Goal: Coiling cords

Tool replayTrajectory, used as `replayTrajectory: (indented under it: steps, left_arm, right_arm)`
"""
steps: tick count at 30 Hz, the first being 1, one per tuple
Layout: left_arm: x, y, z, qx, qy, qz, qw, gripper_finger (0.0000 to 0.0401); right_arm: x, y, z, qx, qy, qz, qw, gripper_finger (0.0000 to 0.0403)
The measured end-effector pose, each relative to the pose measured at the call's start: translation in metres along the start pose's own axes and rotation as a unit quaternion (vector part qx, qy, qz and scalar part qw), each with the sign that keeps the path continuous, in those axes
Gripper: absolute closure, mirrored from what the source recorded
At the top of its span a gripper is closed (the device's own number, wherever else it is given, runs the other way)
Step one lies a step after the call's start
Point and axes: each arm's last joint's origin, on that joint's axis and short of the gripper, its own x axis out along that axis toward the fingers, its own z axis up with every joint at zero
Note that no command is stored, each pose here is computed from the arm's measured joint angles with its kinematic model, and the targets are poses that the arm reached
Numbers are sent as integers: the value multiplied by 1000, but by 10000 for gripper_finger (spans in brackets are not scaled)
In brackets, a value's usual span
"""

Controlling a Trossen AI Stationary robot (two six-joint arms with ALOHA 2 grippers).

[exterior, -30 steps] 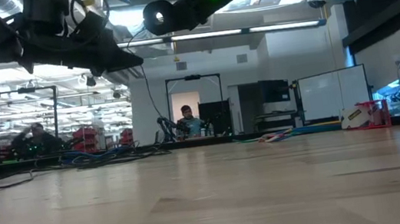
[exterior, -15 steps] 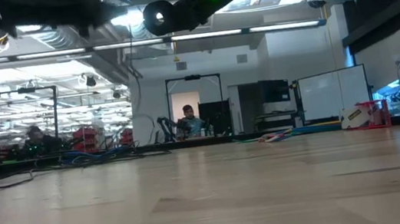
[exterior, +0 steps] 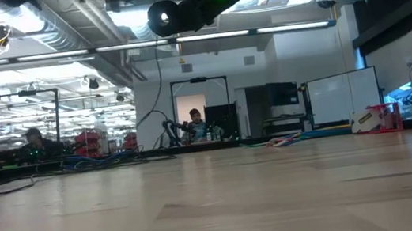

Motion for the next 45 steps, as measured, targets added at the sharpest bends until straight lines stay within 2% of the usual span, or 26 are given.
replayTrajectory:
  steps: [5,10,16,22,31,37,45]
  left_arm:
    - [25,-11,-3,18,20,-4,1000,400]
    - [44,-20,-25,34,70,-2,997,400]
    - [45,-20,-35,56,123,24,990,400]
    - [44,-19,-39,58,146,27,987,400]
    - [45,-18,-33,51,114,34,992,400]
    - [38,-17,-16,63,64,40,995,400]
    - [10,-12,-4,100,115,12,988,400]
  right_arm:
    - [0,0,1,10,-3,-1,1000,399]
    - [0,0,1,22,-6,9,1000,399]
    - [0,1,2,39,-21,22,999,398]
    - [-4,-1,7,63,-42,37,996,398]
    - [-5,-4,16,101,-78,60,990,398]
    - [-9,-14,34,120,-107,76,984,398]
    - [-17,-17,60,114,-86,100,985,398]
